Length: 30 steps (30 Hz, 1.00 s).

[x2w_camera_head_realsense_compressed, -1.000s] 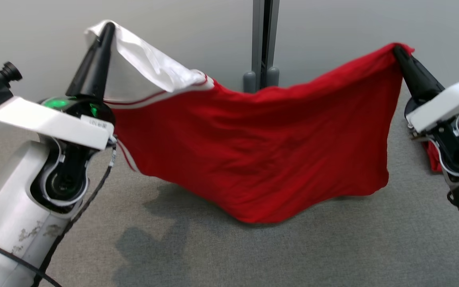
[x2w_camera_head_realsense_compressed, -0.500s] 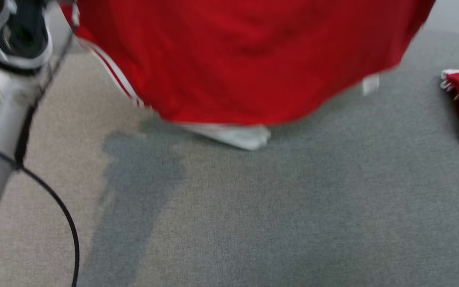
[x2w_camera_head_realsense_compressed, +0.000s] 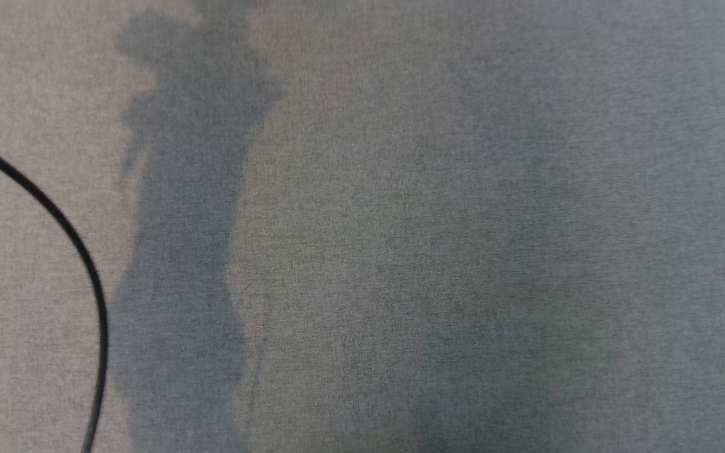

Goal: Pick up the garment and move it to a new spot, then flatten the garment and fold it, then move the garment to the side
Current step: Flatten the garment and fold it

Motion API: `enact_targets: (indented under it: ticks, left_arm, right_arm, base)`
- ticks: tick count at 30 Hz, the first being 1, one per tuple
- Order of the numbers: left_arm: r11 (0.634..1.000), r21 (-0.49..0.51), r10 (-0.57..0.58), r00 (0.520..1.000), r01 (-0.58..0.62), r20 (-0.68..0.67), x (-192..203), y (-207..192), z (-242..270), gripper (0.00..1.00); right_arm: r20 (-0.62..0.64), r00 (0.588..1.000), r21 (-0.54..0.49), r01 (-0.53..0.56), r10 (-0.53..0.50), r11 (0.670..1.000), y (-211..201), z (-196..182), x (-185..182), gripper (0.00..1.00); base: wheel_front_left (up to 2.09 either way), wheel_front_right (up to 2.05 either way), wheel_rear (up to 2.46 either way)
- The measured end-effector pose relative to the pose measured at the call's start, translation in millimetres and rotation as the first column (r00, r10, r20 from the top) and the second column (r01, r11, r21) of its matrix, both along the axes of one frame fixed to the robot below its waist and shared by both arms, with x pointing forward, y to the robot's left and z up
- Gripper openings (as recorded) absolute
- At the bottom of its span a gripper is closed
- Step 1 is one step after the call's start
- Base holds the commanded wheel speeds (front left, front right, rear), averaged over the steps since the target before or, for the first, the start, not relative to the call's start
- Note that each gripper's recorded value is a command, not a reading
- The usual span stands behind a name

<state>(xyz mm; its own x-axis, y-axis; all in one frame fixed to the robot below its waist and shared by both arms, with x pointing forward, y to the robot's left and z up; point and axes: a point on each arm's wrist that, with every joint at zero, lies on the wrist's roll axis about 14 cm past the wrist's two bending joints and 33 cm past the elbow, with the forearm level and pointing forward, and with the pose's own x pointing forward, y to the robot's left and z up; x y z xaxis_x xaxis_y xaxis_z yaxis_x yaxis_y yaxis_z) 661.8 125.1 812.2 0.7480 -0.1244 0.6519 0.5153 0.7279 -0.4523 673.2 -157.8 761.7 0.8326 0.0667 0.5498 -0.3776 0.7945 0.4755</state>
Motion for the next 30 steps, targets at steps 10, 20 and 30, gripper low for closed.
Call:
enact_targets:
  ticks: [10,20,30]
  left_arm:
    - [0.993,0.1,-0.025,0.942,0.062,-0.334,37,-35,-176,0.0]
    - [0.99,0.109,-0.019,0.846,0.091,-0.533,3,-24,-267,0.0]
    - [0.952,0.199,-0.036,0.729,0.234,-0.683,-71,-34,-322,0.0]
  right_arm:
    - [-0.398,0.913,0.05,-0.072,0.086,0.996,32,-206,27,0.0]
    - [-0.59,0.799,0.101,-0.069,0.116,0.992,26,-295,-16,0.0]
    - [-0.686,0.719,0.071,-0.079,0.106,0.994,14,-315,-72,0.0]
  base:
    - [0.0,0.0,0.0]
    - [0.0,0.0,0.0]
    - [0.0,0.0,0.0]
